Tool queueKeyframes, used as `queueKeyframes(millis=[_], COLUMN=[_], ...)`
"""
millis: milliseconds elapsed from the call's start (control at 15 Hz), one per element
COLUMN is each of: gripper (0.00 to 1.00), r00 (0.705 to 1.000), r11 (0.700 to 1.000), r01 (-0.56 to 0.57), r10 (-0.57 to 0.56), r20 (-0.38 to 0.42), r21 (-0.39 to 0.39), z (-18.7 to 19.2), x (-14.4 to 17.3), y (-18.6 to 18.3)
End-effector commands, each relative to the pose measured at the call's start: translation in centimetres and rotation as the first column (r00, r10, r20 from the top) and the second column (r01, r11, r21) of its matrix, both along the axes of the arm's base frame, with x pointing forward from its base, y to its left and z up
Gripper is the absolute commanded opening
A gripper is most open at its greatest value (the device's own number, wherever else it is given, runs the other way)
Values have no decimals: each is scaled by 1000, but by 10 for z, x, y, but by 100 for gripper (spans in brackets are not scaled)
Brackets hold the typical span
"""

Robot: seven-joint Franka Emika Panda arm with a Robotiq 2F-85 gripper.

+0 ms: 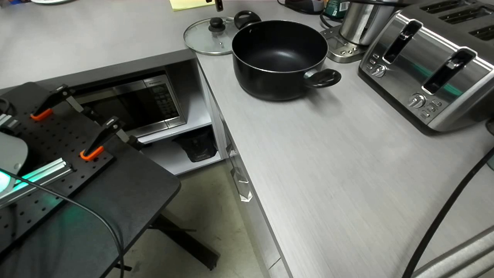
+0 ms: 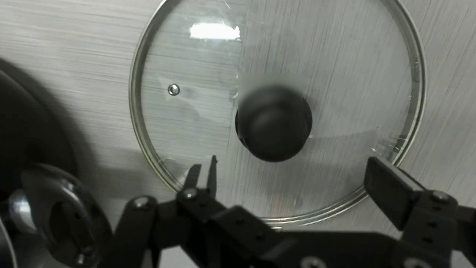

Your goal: Put the lid on the pot

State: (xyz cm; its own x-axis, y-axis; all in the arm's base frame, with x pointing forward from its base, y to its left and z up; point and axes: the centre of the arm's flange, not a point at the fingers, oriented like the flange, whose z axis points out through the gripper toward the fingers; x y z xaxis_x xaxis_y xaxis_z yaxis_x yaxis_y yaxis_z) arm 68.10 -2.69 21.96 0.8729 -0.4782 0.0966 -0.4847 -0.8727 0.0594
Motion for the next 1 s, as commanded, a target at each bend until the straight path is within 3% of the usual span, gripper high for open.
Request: queueKeyframes(millis=[0,933], gripper=[100,100], r00=[1000,998], r11=[1000,1000], r01=[7,22], r10=[-7,-21], r20=[3,-64], r21=[4,1], z=[-14,-55], x=[19,20], y=[3,3])
